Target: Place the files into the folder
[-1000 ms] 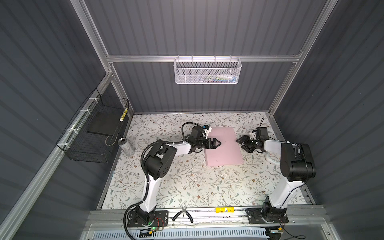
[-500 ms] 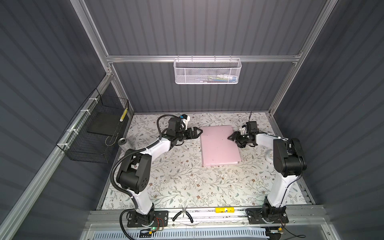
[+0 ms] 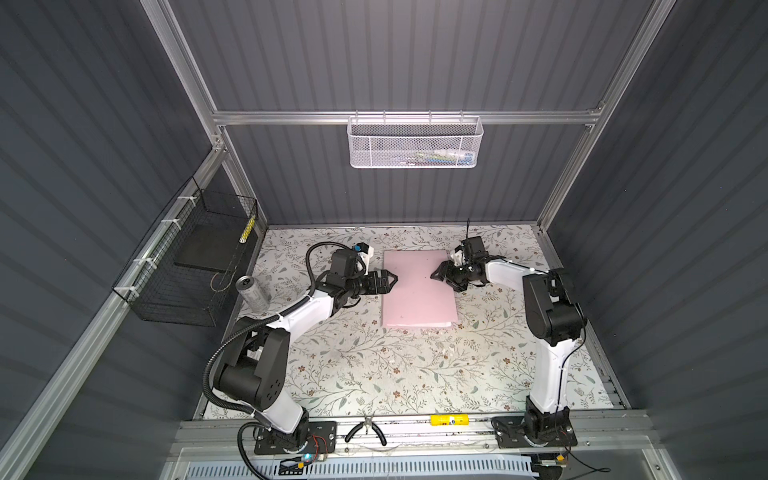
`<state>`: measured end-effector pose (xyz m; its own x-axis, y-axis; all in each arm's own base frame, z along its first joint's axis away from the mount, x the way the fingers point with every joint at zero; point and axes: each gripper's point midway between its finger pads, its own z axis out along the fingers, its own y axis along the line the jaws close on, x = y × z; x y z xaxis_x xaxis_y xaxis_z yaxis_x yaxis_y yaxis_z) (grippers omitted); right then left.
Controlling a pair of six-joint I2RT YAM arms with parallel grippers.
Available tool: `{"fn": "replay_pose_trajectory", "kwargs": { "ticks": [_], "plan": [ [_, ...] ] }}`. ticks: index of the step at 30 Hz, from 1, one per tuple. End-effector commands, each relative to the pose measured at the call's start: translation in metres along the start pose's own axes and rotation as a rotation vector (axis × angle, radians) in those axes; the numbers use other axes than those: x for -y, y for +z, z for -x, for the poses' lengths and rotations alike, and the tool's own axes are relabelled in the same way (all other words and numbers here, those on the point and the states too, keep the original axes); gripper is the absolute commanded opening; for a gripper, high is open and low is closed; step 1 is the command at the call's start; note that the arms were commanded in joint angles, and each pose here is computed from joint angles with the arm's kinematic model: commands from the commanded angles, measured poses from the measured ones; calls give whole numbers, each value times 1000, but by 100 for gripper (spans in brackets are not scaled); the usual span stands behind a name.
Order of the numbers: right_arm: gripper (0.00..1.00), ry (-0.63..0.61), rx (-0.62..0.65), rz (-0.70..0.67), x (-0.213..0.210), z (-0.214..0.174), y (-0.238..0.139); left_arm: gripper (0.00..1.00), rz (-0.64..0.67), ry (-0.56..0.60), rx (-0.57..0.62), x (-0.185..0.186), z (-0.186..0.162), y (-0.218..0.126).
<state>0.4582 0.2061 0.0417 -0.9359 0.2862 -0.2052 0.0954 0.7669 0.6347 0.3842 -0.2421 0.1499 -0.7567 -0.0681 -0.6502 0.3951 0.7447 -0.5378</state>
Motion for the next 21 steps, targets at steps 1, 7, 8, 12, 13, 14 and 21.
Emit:
{"fn": "replay_pose_trajectory", "kwargs": {
  "ticks": [1, 7, 8, 12, 13, 14, 21],
  "plan": [
    [60, -6, -20, -16, -3, -4, 0, 97, 30, 32, 27, -2, 5, -12],
    [61, -52, 47, -39, -9, 4, -35, 99, 87, 35, 56, -14, 7, -17],
    [61, -61, 63, -45, -10, 7, -44, 99, 96, 32, 61, -15, 7, -18],
    [62, -104, 133, -43, -15, 13, -86, 100, 236, 22, 114, -36, 14, -29],
    [63, -116, 156, -23, -18, 13, -97, 100, 306, 15, 143, -48, 17, -35],
    [64, -129, 173, -7, -21, 13, -106, 100, 353, 17, 169, -55, 19, -40],
    [88, -246, 319, 74, -48, 7, -166, 100, 795, 75, 482, -117, 32, -113]
  ]
}}
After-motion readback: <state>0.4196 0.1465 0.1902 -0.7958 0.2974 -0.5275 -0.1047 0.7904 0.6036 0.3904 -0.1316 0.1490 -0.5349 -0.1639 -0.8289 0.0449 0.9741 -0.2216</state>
